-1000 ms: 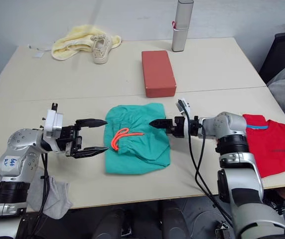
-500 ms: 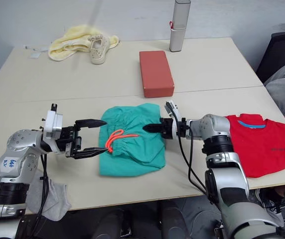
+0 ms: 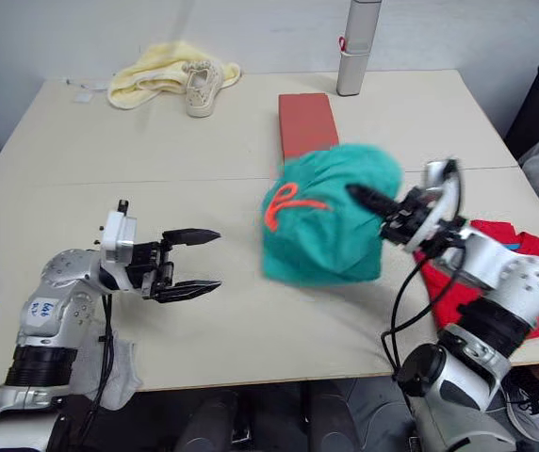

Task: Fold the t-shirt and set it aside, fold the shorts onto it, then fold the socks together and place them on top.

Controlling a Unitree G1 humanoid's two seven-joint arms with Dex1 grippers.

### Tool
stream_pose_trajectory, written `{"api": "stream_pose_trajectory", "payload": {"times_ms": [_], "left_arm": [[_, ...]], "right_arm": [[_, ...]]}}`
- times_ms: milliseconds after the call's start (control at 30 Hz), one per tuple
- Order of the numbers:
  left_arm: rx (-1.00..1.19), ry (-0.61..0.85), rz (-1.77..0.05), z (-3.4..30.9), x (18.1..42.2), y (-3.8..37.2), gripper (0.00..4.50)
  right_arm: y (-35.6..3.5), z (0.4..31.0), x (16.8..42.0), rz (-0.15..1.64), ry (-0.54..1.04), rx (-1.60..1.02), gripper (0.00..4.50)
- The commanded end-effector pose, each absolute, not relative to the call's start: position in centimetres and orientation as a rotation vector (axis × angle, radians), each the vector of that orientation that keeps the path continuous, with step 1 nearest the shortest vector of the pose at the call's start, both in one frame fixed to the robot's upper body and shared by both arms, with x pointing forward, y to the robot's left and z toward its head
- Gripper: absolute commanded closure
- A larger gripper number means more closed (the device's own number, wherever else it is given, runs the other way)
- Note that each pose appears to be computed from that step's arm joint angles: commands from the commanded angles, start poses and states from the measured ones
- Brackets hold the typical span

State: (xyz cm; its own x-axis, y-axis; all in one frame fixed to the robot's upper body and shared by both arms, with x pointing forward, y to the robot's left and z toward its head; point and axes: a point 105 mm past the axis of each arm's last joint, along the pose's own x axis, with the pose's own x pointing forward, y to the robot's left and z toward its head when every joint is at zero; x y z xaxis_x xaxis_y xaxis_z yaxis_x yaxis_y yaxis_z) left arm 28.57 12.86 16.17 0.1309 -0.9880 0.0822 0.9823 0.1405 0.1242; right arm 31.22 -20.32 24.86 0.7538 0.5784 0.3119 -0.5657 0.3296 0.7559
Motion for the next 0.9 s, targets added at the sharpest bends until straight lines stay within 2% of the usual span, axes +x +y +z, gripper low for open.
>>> {"api": "stream_pose_trajectory", "payload": {"times_ms": [33,167,267,400,467,600,667,900], "left_arm": [[0.023,-0.214,-1.458,16.9,29.3,11.5,0.00],[0.015,-0.218,-1.485,16.8,29.2,10.7,0.00],[0.010,-0.211,-1.504,16.5,29.4,10.3,0.00],[0.010,-0.215,-1.507,16.8,29.6,10.0,0.00],[0.010,-0.214,-1.511,16.8,29.6,9.9,0.00],[0.012,-0.215,-1.515,17.0,29.8,9.8,0.00],[0.021,-0.217,-1.512,17.1,29.9,9.8,0.00],[0.024,-0.226,-1.506,17.4,30.1,9.9,0.00]], "right_arm": [[-25.7,29.9,28.8,0.527,-0.244,1.061,4.47],[-28.3,31.2,27.9,0.365,-0.314,1.117,4.47],[-32.3,31.1,26.4,0.154,-0.459,1.238,4.47],[-35.0,27.9,24.6,-0.042,-0.587,1.293,4.47],[-36.1,26.3,24.2,-0.103,-0.653,1.413,4.47],[-33.6,26.6,26.2,-0.015,-0.629,1.383,4.47],[-33.5,28.0,26.8,0.037,-0.671,1.383,4.47],[-35.0,32.4,26.4,0.098,-0.838,1.383,4.47]]}}
